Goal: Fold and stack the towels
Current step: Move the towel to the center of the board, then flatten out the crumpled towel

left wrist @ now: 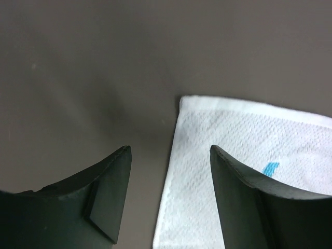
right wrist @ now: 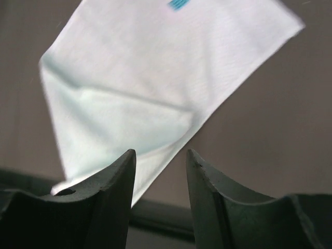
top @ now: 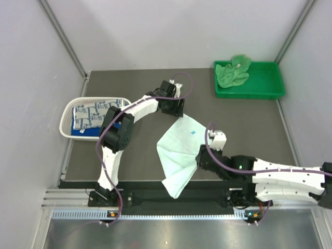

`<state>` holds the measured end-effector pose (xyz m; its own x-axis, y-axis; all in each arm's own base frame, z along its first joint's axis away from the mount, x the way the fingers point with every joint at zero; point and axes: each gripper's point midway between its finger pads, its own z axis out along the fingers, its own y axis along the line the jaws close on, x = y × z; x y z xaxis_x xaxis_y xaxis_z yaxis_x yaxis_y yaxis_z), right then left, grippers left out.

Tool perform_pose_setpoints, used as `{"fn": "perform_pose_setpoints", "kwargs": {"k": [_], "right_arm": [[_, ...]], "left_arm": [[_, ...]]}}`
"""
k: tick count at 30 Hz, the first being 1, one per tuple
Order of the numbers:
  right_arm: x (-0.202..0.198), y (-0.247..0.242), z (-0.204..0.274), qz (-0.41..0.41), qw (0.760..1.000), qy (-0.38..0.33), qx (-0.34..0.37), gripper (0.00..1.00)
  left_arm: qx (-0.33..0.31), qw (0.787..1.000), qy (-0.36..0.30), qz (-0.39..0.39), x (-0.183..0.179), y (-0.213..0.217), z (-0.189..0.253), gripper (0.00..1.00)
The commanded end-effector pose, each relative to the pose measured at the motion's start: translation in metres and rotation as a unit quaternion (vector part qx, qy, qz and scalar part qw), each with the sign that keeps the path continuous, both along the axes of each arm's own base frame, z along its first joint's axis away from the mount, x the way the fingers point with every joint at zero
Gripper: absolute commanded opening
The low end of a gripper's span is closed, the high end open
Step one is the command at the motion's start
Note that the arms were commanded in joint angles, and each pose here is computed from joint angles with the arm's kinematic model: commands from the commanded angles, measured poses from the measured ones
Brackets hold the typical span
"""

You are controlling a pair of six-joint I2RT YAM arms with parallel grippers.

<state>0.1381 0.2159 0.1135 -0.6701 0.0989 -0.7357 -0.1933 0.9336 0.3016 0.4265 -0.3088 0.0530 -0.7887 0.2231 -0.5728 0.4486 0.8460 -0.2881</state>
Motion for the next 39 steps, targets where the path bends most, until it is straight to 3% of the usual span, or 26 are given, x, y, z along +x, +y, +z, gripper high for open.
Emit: {"fn": "perform_pose_setpoints", "kwargs": {"k": [1,12,34,39], "right_arm": [[0.05,-0.034,0.008,-0.092,0.995,-0.022,-0.023,0.43],[0.114,-0.078,-0.032,-0.16,0.986,0.026,-0.047,0.45],[0.16,-0.103,-0.085,-0.206,0.972,0.073,-0.085,0.49],[0.164,-0.1,-0.093,-0.195,0.973,0.085,-0.092,0.46]], "left_arm": [[-0.026,0.997,-0.036,-0.059,0.017,-0.021,0.013,0.67],[0.003,0.997,-0.026,-0.076,0.025,-0.021,-0.02,0.66],[0.029,0.992,0.043,-0.117,-0.012,-0.022,-0.068,0.59],[0.041,0.989,0.058,-0.127,-0.021,-0.023,-0.076,0.52]]}}
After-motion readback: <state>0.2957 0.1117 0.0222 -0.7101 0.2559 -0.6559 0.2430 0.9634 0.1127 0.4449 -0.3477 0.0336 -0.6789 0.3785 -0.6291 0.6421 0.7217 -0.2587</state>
